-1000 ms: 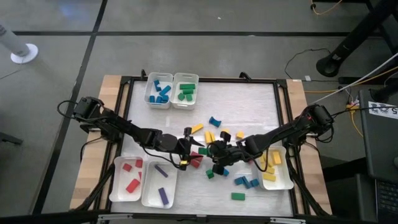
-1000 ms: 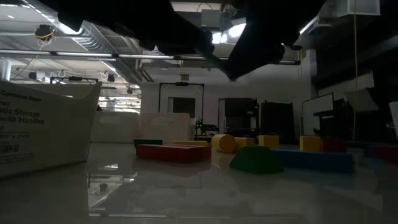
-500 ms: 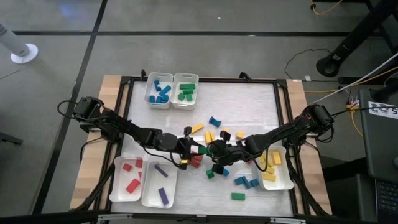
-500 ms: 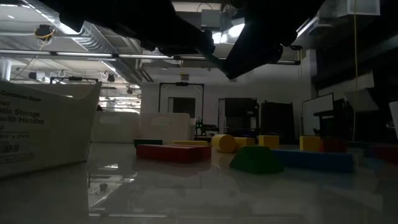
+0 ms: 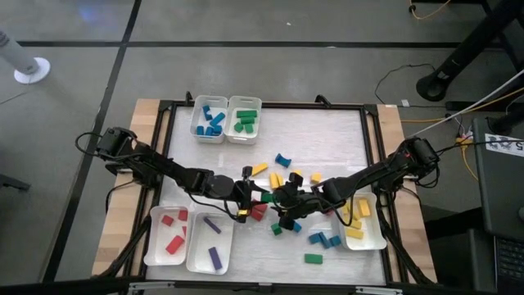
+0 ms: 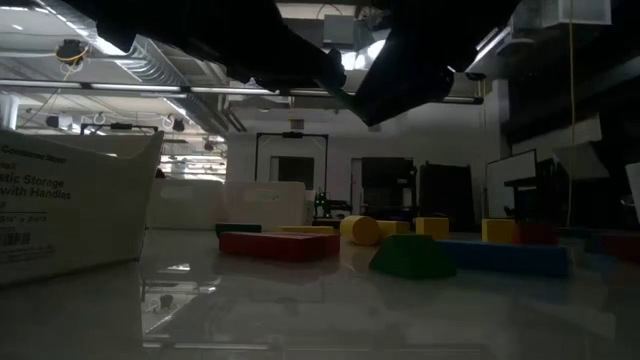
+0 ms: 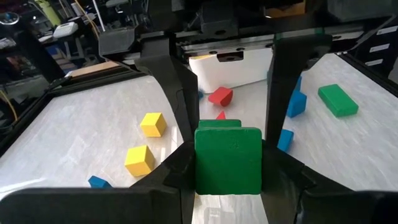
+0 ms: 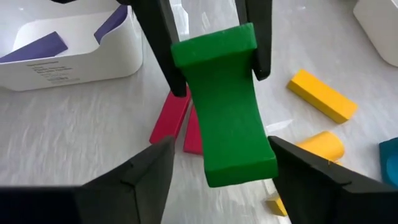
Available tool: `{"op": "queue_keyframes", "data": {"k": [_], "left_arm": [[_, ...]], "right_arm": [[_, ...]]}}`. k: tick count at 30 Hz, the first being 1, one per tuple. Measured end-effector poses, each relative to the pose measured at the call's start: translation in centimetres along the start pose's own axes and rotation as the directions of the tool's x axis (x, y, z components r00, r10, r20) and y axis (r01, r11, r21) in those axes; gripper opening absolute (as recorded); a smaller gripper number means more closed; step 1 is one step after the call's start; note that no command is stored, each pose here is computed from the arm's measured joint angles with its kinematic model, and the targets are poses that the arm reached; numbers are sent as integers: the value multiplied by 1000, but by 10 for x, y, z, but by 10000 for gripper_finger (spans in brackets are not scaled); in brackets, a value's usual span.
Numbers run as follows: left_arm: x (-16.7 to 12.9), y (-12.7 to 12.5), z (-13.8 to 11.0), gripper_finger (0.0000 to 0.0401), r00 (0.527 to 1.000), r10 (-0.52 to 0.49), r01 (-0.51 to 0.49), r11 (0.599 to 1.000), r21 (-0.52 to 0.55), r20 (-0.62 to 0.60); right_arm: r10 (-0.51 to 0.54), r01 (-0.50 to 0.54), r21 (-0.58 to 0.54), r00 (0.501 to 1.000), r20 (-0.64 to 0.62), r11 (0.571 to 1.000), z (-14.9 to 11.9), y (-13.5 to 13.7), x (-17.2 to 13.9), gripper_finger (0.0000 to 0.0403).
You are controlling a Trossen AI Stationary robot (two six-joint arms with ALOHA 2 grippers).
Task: Sort blocks
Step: Put the green block into the top right white bin
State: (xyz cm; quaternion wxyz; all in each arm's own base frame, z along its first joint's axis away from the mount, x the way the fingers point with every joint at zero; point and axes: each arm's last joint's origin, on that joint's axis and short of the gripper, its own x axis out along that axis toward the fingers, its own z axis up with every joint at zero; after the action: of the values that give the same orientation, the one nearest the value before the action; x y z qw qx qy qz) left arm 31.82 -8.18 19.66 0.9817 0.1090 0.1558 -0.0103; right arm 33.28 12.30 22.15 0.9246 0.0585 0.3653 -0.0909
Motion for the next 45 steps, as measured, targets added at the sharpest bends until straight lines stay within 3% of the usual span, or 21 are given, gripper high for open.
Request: {"op": "queue_keyframes", "data": {"k": [10,22,33,45], "left_arm": [[0,-1,-7,117,998,-9,7,1000,-21,-70],[2,10,-11,119,993,55,-62,996,-62,-106],[9,66,-21,120,955,255,-272,957,-101,-152],[6,137,-32,120,880,446,-471,867,-166,-164]], "right_arm": [[-42,37,-86,998,-49,996,-2,-7,-11,237],[-164,149,-146,982,-96,978,0,-34,-65,212],[-205,177,-177,966,-157,968,-6,-42,-77,211],[-208,178,-179,964,-164,967,-7,-41,-74,211]]}}
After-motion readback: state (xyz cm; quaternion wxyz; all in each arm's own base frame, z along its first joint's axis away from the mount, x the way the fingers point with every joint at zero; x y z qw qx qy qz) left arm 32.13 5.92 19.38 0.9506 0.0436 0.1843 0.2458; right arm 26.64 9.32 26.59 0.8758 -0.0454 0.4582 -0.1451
